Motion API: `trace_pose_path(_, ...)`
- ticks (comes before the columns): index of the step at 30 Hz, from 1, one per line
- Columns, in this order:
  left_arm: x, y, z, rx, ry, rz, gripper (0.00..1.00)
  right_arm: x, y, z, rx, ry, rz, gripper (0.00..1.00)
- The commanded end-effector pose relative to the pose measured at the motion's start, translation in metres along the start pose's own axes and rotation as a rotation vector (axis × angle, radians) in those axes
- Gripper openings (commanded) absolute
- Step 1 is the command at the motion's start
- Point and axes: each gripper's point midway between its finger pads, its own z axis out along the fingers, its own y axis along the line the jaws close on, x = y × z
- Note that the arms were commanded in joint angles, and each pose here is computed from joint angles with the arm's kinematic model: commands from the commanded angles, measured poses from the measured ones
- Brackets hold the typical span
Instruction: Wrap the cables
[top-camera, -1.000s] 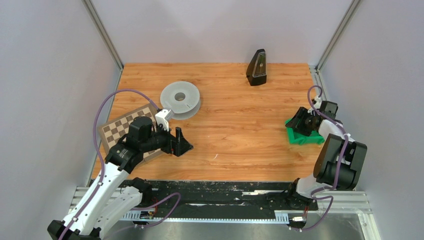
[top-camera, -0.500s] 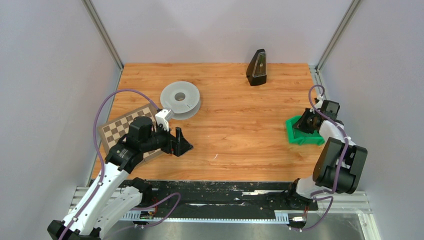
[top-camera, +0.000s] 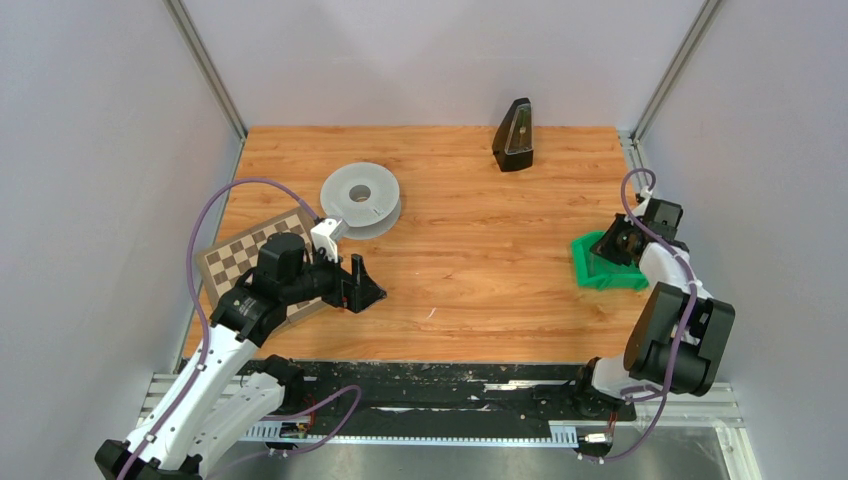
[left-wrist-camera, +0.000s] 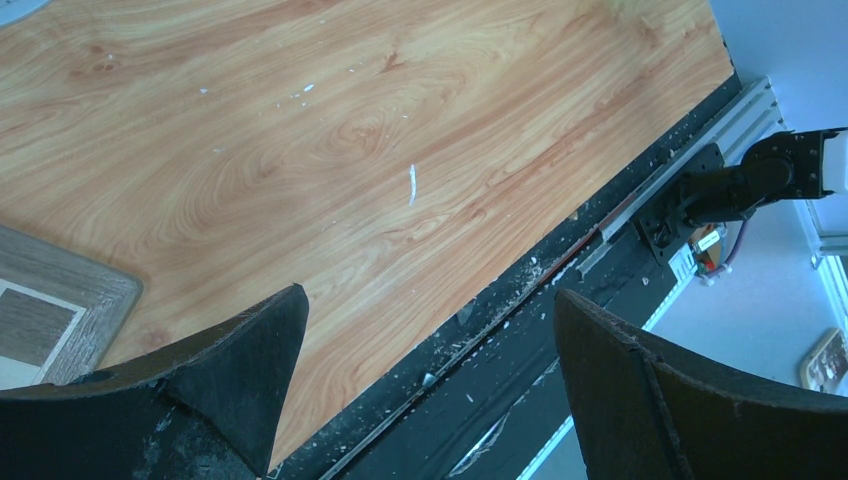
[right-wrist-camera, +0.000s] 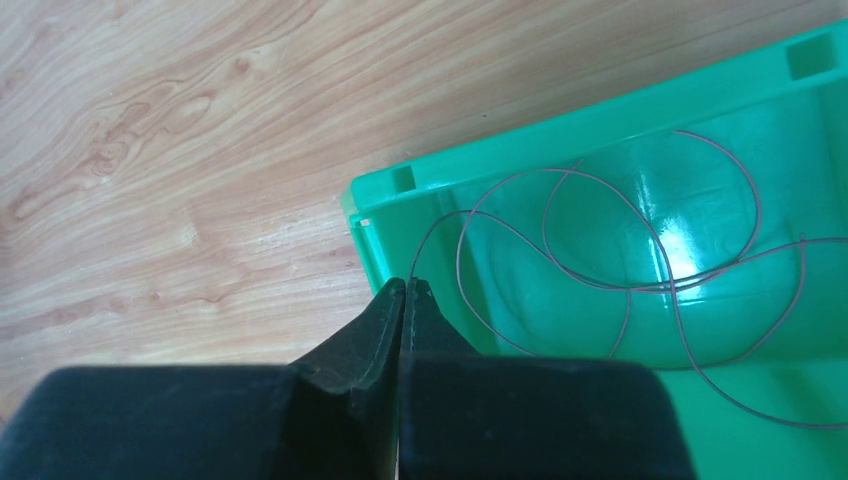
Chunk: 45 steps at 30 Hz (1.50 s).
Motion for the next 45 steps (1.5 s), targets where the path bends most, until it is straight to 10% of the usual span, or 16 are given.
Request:
trace_pose_path(1, -0.008, -0.004, -0.001, 0.015, -0.023, 0.011, 1.0, -0.048, 0.023, -0.037, -0.027, -0.179, -0.001, 0.0)
trace_pose_path(21, -0.012, -0.001, -0.005, -0.013, -0.045, 0.017, 1.0, -0.165, 0.168, -0.287, -0.341, -0.773, -0.211, 0.0)
trace_pose_path(35, -0.012, 0.006, -0.002, -0.045, -0.041, 0.015, 1.0, -0.134, 0.262, -0.362, -0.858, -0.722, -0.294, 0.0)
trace_pose_path(45, -0.057, 0.045, 0.003, -0.293, -0.122, 0.059, 0.89, -0.08, 0.343, -0.317, -1.01, -0.477, -0.376, 0.0)
